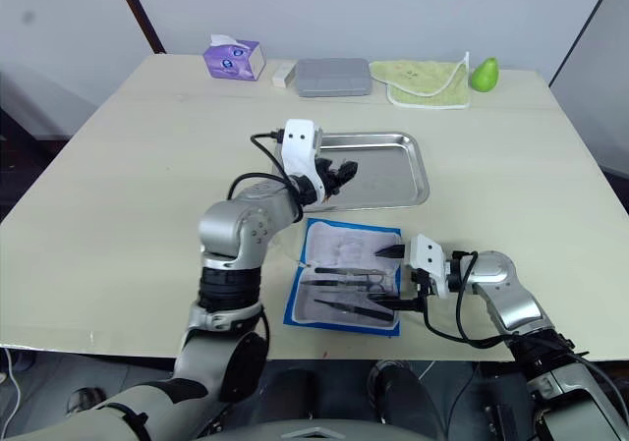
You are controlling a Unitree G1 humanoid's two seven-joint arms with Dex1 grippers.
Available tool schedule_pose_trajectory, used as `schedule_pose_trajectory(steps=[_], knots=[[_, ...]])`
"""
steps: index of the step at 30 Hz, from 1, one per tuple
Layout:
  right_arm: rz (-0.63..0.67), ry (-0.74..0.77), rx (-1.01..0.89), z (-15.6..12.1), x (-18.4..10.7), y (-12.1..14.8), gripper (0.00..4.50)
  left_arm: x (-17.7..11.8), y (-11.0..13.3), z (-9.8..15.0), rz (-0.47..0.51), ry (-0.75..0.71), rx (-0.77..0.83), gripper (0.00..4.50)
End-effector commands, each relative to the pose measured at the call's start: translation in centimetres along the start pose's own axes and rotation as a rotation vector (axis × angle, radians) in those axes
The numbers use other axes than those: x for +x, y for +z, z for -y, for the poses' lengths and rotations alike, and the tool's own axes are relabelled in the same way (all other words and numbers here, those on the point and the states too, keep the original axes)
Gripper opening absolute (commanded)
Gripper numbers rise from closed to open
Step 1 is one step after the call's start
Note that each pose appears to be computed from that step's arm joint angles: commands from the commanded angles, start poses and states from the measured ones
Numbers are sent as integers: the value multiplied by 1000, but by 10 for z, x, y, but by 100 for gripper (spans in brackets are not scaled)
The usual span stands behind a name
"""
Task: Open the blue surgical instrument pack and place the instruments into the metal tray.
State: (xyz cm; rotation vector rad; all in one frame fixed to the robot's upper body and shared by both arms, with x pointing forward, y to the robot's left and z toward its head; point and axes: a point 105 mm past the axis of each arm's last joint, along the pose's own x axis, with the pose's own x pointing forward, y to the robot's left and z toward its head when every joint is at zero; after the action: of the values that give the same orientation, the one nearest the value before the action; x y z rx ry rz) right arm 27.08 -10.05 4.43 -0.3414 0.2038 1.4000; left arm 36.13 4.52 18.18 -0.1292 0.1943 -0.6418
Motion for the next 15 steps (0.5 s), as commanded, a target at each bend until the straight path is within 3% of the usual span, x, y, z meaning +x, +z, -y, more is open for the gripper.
schedule_pose_trajectory(steps=[1,6,11,14,15], knots=[[-180,27,167,-23,-4,-55,450,-30,19,35,113,-306,81,305],[-169,26,168,-23,-2,-54,450,-71,0,33,54,-534,199,305],[-166,26,171,-24,-2,-55,450,-106,-16,9,-16,-641,286,305],[-165,25,173,-26,-2,-56,450,-129,-26,-4,-55,-698,292,367],[-164,25,173,-26,-2,-56,450,-136,-28,-8,-65,-708,287,414]])
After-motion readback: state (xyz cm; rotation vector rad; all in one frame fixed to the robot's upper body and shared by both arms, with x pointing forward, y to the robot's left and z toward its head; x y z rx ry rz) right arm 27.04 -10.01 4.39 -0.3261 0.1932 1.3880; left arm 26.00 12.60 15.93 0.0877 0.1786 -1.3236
